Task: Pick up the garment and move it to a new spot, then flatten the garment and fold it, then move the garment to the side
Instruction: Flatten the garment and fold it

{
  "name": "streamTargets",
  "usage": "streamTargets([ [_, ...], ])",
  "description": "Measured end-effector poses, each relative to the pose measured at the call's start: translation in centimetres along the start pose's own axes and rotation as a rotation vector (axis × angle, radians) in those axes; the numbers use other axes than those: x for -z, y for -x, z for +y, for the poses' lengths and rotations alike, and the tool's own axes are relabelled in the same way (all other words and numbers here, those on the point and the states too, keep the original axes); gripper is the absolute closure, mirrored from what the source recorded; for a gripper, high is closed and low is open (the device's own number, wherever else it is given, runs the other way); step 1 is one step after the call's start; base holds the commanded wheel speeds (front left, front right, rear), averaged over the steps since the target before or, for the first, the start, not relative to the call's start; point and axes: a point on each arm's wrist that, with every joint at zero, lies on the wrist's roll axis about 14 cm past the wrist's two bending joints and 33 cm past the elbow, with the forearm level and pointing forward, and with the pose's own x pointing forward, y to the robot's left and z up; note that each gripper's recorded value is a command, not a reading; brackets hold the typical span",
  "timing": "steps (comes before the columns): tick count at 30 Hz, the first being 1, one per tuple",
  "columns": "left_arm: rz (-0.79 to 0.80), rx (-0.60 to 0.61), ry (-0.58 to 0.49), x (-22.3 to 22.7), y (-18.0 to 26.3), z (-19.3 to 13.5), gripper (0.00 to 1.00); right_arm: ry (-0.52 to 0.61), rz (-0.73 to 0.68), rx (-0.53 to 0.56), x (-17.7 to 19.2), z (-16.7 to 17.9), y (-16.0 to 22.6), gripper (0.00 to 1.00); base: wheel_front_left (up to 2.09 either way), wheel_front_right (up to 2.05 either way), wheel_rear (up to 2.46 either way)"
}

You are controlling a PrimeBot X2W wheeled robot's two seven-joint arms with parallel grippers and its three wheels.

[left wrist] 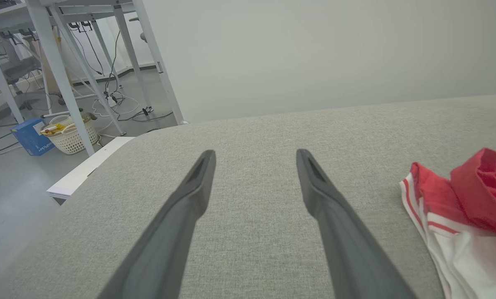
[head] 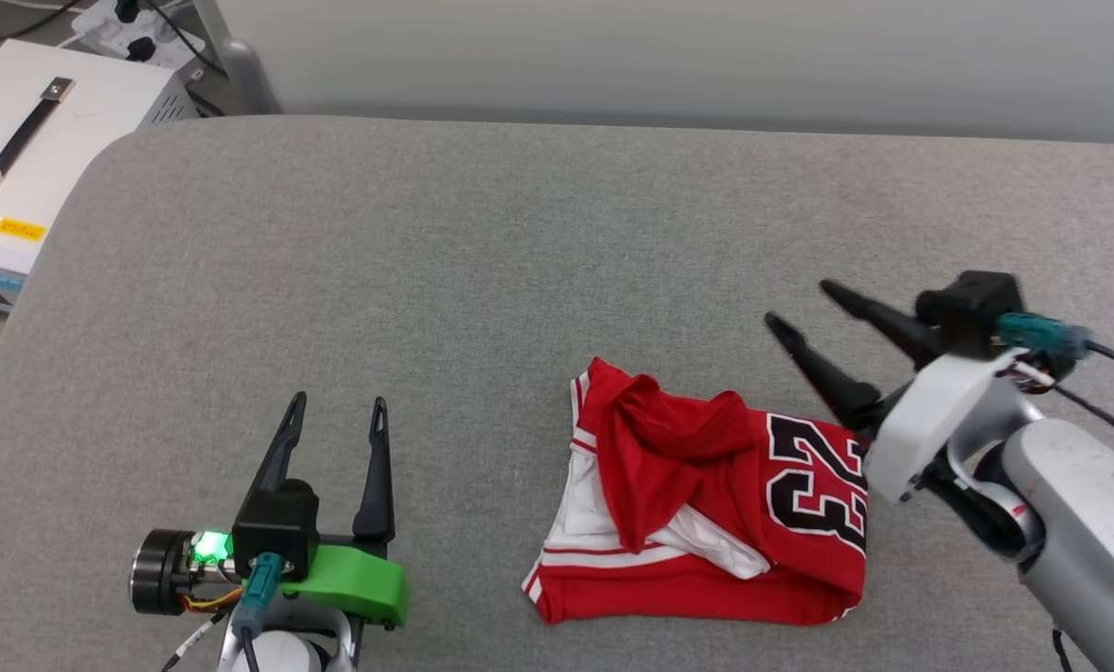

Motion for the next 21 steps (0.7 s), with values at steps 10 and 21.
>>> streamTargets([
  [10, -0.029, 0.037, 0.004, -1.0, 0.3, -1.2, 0.00, 0.200, -0.335, 0.380, -5.2, -7.1, 7.4, 0.00, 0.00, 0.00, 0.00],
  [21, -0.050, 0.032, 0.005, -1.8, 1.5, -1.0, 0.00, 0.202, -0.471, 0.579, -5.8, -4.6, 13.0, 0.00, 0.00, 0.00, 0.00],
])
